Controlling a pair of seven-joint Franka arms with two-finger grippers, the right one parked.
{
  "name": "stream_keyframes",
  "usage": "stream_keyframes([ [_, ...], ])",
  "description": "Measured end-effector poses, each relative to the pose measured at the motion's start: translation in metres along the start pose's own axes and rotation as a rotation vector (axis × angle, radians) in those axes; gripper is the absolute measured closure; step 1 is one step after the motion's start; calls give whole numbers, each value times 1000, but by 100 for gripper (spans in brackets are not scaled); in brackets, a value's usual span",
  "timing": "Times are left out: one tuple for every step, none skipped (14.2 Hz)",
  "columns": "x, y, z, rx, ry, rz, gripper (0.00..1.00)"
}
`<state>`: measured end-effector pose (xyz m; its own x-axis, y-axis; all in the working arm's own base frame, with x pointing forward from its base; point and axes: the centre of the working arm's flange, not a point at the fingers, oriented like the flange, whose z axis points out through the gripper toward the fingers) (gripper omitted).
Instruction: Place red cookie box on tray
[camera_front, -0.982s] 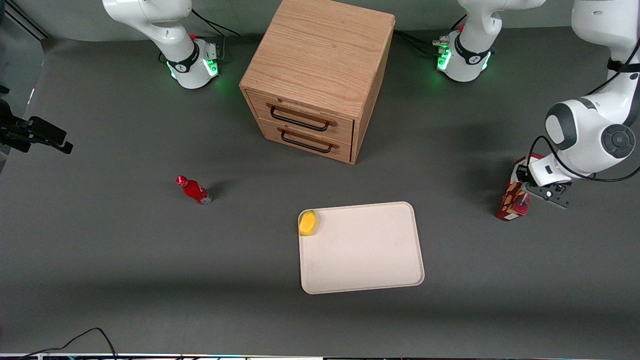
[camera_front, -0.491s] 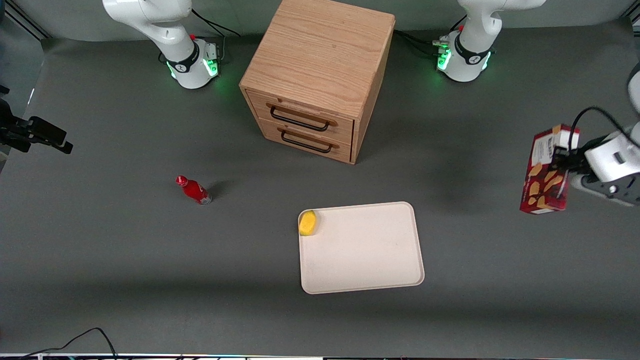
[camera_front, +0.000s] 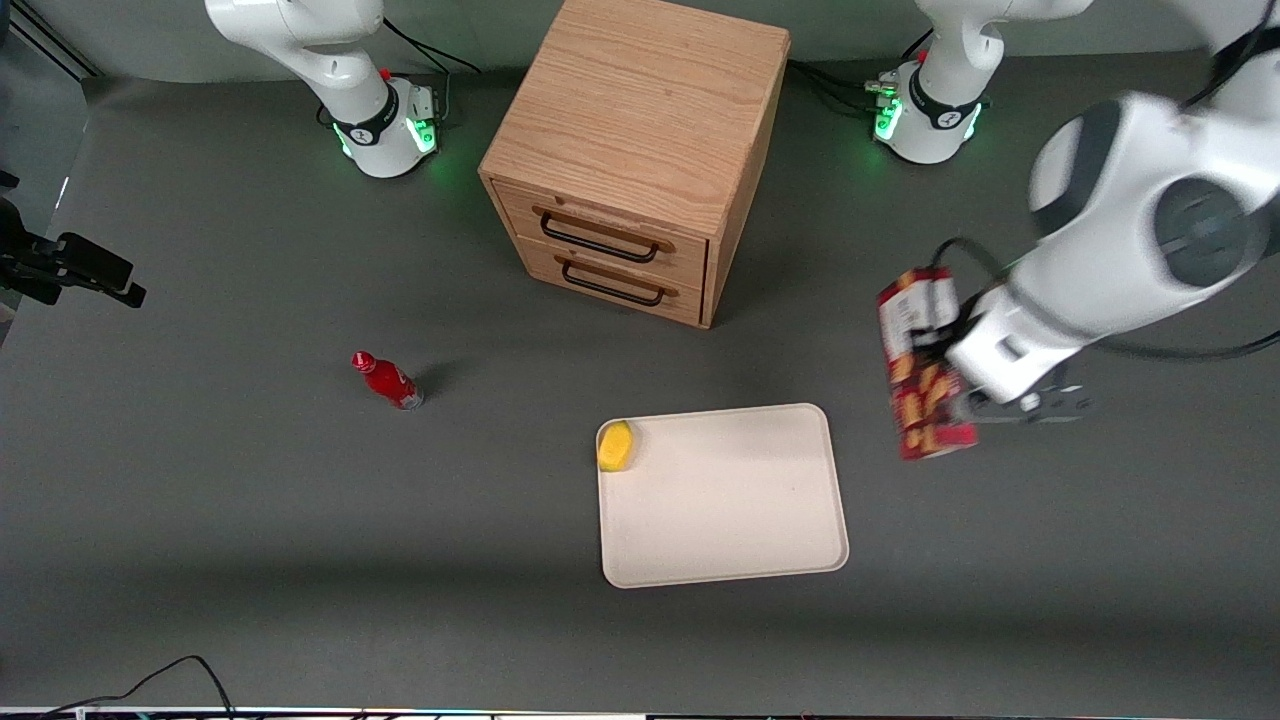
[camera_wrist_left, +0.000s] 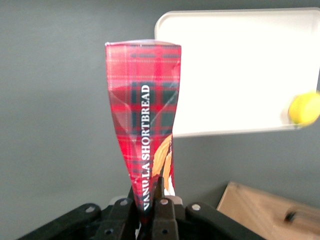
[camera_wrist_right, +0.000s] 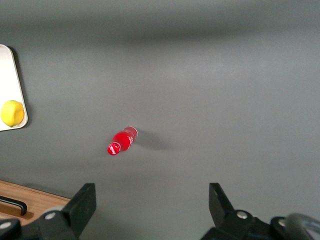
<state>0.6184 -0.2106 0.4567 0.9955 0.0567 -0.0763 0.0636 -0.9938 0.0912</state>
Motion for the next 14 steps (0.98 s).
stream_keyframes([
  [13, 12, 35, -1, 23, -15, 88],
  [27, 19, 72, -2, 46, -30, 88],
  [39, 22, 107, -1, 73, -38, 88],
  [47, 23, 139, -3, 103, -41, 88],
  [53, 22, 167, -5, 132, -36, 88],
  [55, 22, 189, -2, 153, -26, 88],
  [56, 22, 202, 5, 162, -16, 80],
  [56, 23, 205, 11, 166, -12, 71],
  [55, 23, 200, 15, 168, -12, 59],
  [54, 22, 191, 28, 161, -12, 49],
  [52, 20, 177, 48, 148, -14, 39],
  [49, 17, 158, 73, 135, -19, 27],
  [44, 13, 133, 100, 120, -21, 18],
  [37, 8, 104, 125, 102, -14, 8],
])
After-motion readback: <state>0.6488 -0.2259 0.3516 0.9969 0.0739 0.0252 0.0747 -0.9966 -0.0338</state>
